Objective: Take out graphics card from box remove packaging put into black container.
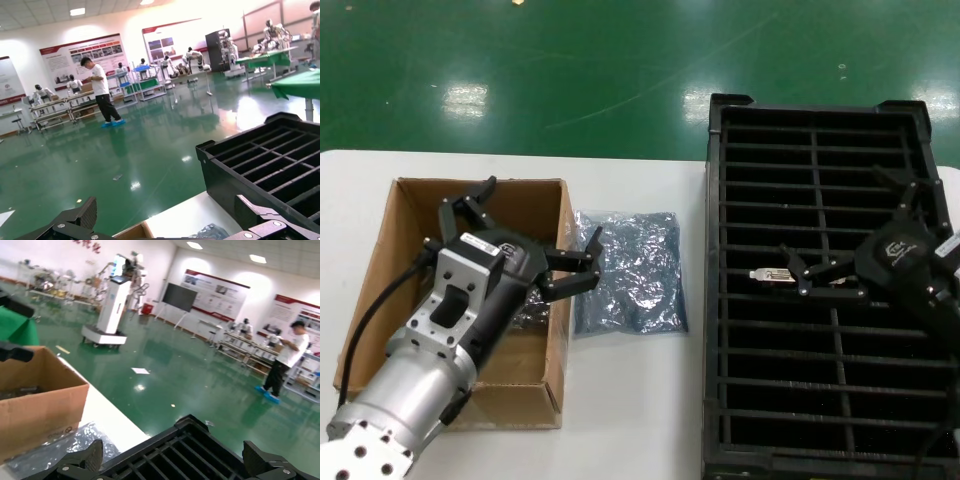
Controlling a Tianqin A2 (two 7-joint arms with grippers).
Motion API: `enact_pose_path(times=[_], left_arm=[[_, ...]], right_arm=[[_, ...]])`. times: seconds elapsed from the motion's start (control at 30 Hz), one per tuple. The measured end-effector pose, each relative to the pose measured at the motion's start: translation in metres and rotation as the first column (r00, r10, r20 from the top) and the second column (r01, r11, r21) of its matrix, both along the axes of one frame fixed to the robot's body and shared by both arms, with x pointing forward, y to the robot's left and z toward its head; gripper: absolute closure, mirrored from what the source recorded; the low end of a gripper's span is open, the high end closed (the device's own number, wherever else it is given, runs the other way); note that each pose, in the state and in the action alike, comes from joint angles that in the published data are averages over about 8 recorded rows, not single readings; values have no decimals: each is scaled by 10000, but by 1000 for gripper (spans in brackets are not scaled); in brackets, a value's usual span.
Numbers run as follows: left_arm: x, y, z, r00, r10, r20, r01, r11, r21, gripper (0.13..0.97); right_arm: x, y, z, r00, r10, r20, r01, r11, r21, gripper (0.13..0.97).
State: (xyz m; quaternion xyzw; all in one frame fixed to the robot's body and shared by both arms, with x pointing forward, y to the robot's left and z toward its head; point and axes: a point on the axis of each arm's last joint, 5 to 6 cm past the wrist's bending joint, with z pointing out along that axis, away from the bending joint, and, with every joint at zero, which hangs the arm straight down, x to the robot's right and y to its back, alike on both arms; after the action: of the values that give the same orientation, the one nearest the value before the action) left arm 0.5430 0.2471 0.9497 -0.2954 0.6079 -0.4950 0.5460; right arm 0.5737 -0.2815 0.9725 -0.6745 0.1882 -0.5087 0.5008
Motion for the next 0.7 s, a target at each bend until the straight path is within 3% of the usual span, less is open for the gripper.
enact_pose_path(times=[0.33, 0.7], left_arm=[[-70, 50, -207, 9999, 121, 109, -112, 9970, -764, 132], [-164, 129, -448, 9983, 585, -75, -589, 9855, -1589, 132]], right_arm=[[-112, 24, -275, 9974, -710, -86, 715, 9899, 1223, 130], [-265, 31, -581, 9836, -1743, -471, 1805, 9535, 2414, 130]])
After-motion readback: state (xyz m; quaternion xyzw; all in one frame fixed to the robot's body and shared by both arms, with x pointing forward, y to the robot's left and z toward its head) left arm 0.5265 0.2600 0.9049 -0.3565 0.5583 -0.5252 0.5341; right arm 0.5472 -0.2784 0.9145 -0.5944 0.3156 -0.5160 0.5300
